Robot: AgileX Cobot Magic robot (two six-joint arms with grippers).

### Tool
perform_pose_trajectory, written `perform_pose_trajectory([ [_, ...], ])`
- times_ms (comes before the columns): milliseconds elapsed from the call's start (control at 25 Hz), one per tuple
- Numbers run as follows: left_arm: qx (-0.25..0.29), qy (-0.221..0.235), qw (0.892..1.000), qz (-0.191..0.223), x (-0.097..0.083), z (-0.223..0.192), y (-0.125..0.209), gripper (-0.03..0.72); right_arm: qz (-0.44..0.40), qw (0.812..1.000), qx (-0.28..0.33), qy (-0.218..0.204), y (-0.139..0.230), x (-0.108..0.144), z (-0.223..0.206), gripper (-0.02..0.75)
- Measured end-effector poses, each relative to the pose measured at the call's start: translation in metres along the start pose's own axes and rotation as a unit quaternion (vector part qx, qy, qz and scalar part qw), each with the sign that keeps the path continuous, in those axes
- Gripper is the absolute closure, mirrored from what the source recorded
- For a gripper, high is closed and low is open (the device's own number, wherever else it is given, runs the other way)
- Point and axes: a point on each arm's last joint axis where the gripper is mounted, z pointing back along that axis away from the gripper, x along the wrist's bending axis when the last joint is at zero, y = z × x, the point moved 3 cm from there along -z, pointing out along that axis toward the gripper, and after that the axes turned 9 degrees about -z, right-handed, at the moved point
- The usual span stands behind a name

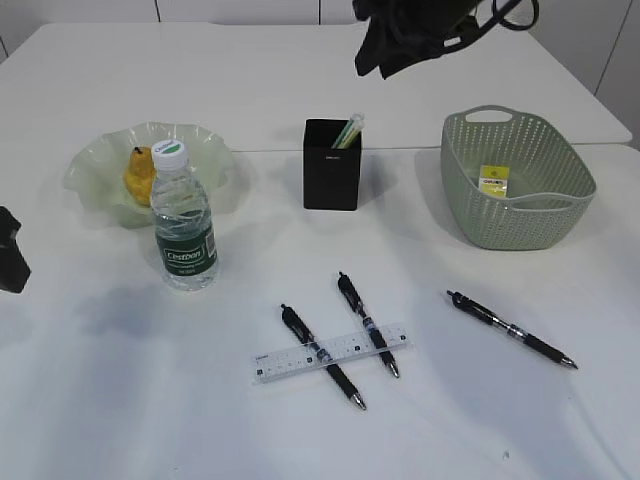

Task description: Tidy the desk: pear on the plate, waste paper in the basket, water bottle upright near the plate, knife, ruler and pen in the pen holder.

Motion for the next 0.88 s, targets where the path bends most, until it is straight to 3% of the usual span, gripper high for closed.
perform_pose_trajectory([
  [360,0.013,0.002,1.000,0.000,0.000,0.000,0.003,0.178,-0.046,0.998,-0.033,-0.003,-0.005,0.019,0.046,0.472],
  [640,0.026,0.003,1.000,0.000,-0.001,0.000,0.006,0.178,-0.058,0.997,0.026,0.035,0.033,0.014,0.061,0.472],
  [880,0.026,0.003,1.000,0.000,-0.001,0.000,0.006,0.178,0.014,0.990,0.112,0.088,0.089,0.018,0.057,0.472],
])
